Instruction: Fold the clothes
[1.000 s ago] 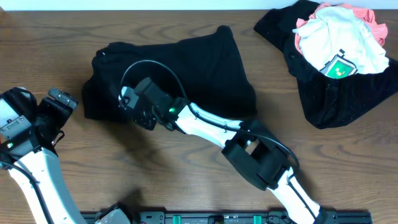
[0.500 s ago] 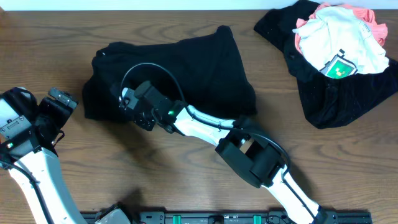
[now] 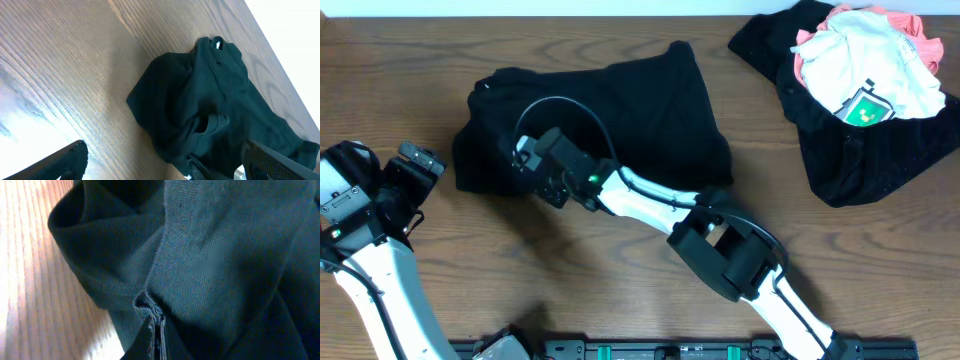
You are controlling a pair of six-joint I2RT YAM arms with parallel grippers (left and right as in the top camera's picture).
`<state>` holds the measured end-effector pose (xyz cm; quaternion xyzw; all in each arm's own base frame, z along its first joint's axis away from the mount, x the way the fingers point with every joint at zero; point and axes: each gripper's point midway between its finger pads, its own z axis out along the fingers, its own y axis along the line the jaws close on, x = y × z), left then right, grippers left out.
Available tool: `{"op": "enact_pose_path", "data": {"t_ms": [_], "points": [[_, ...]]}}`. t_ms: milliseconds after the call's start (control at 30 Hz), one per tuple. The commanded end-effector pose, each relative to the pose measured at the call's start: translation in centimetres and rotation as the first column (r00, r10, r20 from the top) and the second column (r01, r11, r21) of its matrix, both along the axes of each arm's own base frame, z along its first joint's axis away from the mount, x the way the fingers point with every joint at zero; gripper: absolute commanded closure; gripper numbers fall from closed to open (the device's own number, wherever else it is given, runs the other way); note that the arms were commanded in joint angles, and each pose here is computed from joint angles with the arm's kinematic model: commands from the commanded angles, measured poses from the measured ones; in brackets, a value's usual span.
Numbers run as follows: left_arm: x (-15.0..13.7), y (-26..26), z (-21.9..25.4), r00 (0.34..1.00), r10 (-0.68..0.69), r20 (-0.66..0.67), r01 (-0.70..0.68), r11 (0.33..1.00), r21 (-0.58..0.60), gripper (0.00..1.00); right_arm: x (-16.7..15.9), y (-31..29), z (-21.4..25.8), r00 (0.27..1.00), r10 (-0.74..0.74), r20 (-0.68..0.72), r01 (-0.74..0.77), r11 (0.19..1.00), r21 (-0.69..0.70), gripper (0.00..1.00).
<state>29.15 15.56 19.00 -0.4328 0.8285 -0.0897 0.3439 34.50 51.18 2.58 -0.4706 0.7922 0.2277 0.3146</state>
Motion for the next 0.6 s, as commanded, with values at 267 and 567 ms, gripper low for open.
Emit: {"op": "enact_pose_path", "data": {"t_ms": [267, 567], "points": [[-0.1, 0.0, -0.8, 1.0, -0.011, -0.026, 0.011, 1.0, -0.018, 0.02, 5.3, -1.5, 4.2, 0.995, -0.097, 0.008, 0.096, 0.995, 0.015, 1.0], [-0.1, -0.1, -1.2, 0.999, -0.015, -0.039, 0.014, 1.0, -0.025, 0.02, 9.3, -5.6, 3.7, 0.982, -0.186, -0.009, 0.186, 0.982, -0.007, 0.99]]}}
